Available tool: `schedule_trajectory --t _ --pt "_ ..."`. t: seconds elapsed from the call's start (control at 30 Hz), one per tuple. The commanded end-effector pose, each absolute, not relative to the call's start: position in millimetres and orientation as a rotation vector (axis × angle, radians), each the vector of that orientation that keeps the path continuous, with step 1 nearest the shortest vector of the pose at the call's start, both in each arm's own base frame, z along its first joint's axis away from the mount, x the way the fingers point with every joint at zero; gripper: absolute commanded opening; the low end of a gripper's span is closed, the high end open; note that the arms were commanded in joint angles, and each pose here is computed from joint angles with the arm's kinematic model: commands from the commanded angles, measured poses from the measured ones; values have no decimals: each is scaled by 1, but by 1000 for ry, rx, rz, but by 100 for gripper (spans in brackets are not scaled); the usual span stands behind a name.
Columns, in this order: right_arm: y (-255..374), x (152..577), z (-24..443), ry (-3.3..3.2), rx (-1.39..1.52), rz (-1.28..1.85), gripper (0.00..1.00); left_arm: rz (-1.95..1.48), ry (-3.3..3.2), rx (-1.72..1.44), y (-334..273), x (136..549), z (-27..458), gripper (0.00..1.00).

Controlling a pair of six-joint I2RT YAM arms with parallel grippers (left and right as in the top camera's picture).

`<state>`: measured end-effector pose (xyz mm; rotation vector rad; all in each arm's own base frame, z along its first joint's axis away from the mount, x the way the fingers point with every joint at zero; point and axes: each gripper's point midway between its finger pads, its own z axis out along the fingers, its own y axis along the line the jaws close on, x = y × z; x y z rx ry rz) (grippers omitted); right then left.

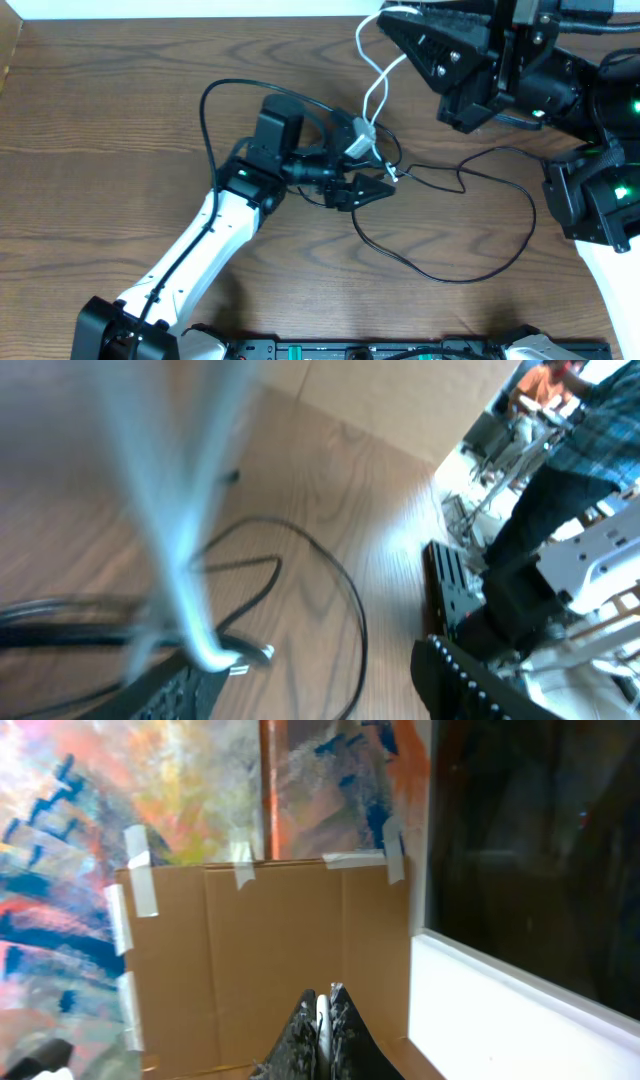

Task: Untangle cables

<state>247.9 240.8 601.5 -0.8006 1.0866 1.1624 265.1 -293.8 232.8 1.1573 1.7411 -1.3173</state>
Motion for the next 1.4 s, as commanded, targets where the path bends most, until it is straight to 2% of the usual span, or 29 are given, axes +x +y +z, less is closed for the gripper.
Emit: schedule_trajectory --t 0.0,0.2,0.37,0.47,0.63,0.77,0.93,1.07,1.17,1.27,1.37 --pt "234 220 617 1052 -830 1208 1 -1225 1855 1045 -304 284 223 67" --pt "209 182 647 920 -835 1126 1 -1144 2054 933 -304 303 177 68" --pt "159 169 676 878 -699 922 1 -1173 2168 892 -306 307 142 68" --pt "129 173 681 921 -579 788 1 -1177 2204 887 -306 307 129 68" --pt "105 191 670 1038 -449 767 1 -1178 2207 882 -306 308 128 72" --pt "98 230 633 1239 -338 828 1 -1211 2225 810 -308 312 133 72" --pt "109 274 566 1522 -326 970 2 -1344 2102 765 -320 317 170 73" --pt "148 278 533 1593 -594 1228 1 -1505 1868 761 -320 318 240 73" --pt "176 269 524 1533 -848 1407 1 -1557 1722 772 -309 314 287 73" --pt "196 260 523 1467 -1048 1537 2 -1553 1675 779 -297 308 309 73" --pt "206 259 531 1452 -1098 1577 1 -1545 1696 751 -281 308 315 73"
